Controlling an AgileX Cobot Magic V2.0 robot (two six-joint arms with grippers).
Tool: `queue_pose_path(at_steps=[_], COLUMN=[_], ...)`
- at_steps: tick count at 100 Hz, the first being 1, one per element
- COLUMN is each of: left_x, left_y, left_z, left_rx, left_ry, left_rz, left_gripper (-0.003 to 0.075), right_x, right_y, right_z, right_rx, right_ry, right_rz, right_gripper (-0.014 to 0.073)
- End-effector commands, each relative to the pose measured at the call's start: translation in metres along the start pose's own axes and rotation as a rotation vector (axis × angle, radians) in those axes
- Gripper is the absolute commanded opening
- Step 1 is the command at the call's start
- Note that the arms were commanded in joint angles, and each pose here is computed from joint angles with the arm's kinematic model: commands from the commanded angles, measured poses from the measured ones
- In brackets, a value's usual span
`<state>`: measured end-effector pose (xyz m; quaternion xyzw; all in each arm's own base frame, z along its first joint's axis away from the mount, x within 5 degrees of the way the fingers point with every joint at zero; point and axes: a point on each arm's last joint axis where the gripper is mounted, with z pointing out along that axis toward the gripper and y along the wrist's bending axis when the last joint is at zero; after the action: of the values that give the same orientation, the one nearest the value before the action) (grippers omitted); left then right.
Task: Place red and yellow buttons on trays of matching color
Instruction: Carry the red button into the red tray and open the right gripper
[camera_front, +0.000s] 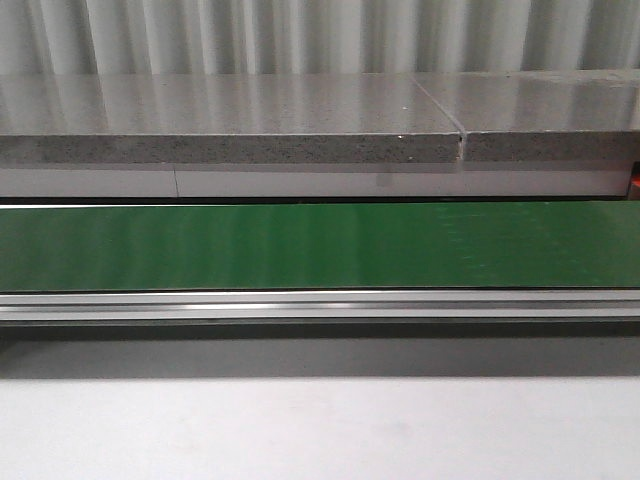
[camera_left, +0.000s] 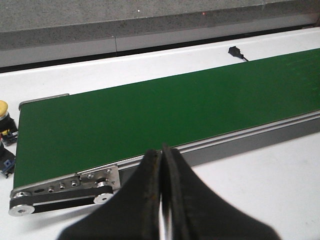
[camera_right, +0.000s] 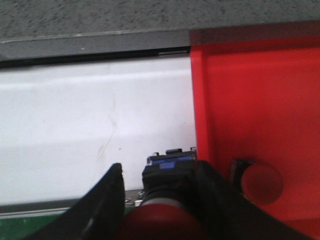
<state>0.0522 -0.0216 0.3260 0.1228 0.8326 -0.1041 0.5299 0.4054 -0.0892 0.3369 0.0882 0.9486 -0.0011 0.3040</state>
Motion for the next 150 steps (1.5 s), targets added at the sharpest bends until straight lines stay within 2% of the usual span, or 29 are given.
queue_pose_path(at_steps=[1,21,52,75,110,120,137,142,150], left_x=[-0.014,-0.014,-0.014,-0.014,-0.014,-0.014,-0.014,-0.014,-0.014], left_y=[-0.001,-0.001,-0.001,-0.001,-0.001,-0.001,-0.001,-0.001,-0.001], left_z=[-0.003,-0.003,-0.003,-0.003,-0.003,-0.003,-0.003,-0.003,-0.003], left_rx=[0.005,0.005,0.005,0.005,0.005,0.005,0.005,0.005,0.005], left_ry=[-0.094,-0.094,-0.094,-0.094,-0.094,-0.094,-0.094,-0.094,-0.094], left_rz=[-0.002,-0.002,-0.002,-0.002,-0.002,-0.002,-0.002,-0.002,-0.002], left_gripper=[-0.002,-0.002,-0.002,-0.002,-0.002,-0.002,-0.002,-0.002,-0.002], right_x=[-0.019,-0.031,-0.029,-0.027,-0.016,-0.015,-0.016,-0.017,-0.019], right_y=[-0.011,-0.03,-0.055,-0.062,-0.065,-0.065,-0.065,-0.065,-0.065], right_z=[-0.023,-0.001,0.044,0.069,0.1,0.102,0.102,0.101,0.096], right_rx=[0.022,0.044,0.073,0.077,0.072,0.071,0.072,0.073,0.074], right_ry=[-0.104,-0.095,-0.089,-0.089,-0.021,-0.012,-0.024,-0.03,-0.044], right_rz=[0.016,0.046,0.086,0.096,0.104,0.105,0.105,0.104,0.103], right_gripper=[0.024,0.024,0.024,0.024,0.0249,0.033,0.0553,0.0584,0.0589])
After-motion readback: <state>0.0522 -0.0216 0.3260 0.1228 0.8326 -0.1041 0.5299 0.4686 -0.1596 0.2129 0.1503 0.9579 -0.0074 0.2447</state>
